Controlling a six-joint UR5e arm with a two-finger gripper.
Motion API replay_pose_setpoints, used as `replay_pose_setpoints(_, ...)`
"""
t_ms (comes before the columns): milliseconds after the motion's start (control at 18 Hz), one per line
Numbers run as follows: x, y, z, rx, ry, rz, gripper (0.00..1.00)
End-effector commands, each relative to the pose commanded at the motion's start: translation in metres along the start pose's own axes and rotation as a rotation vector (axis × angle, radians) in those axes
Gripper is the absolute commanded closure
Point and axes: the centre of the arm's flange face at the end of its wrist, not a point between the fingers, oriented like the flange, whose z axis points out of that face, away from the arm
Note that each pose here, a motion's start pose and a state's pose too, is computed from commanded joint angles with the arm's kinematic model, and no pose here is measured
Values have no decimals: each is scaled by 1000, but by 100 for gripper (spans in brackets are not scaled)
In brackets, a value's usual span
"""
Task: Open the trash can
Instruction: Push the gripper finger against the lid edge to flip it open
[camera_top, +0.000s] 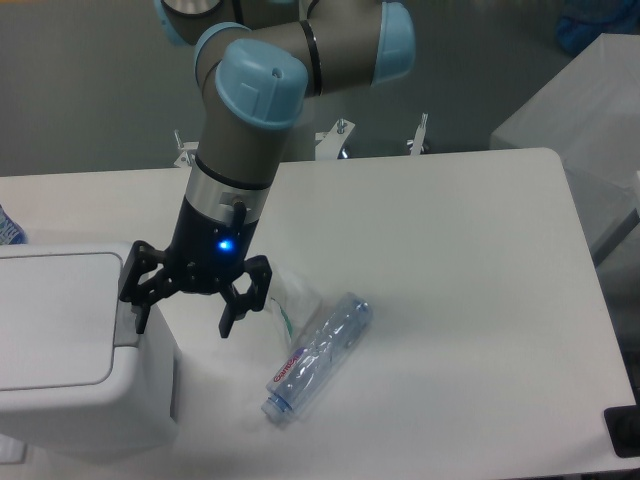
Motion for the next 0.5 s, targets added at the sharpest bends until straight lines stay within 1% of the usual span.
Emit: replay_pose_setpoints(500, -3, 0, 5, -4, -2, -2, 0)
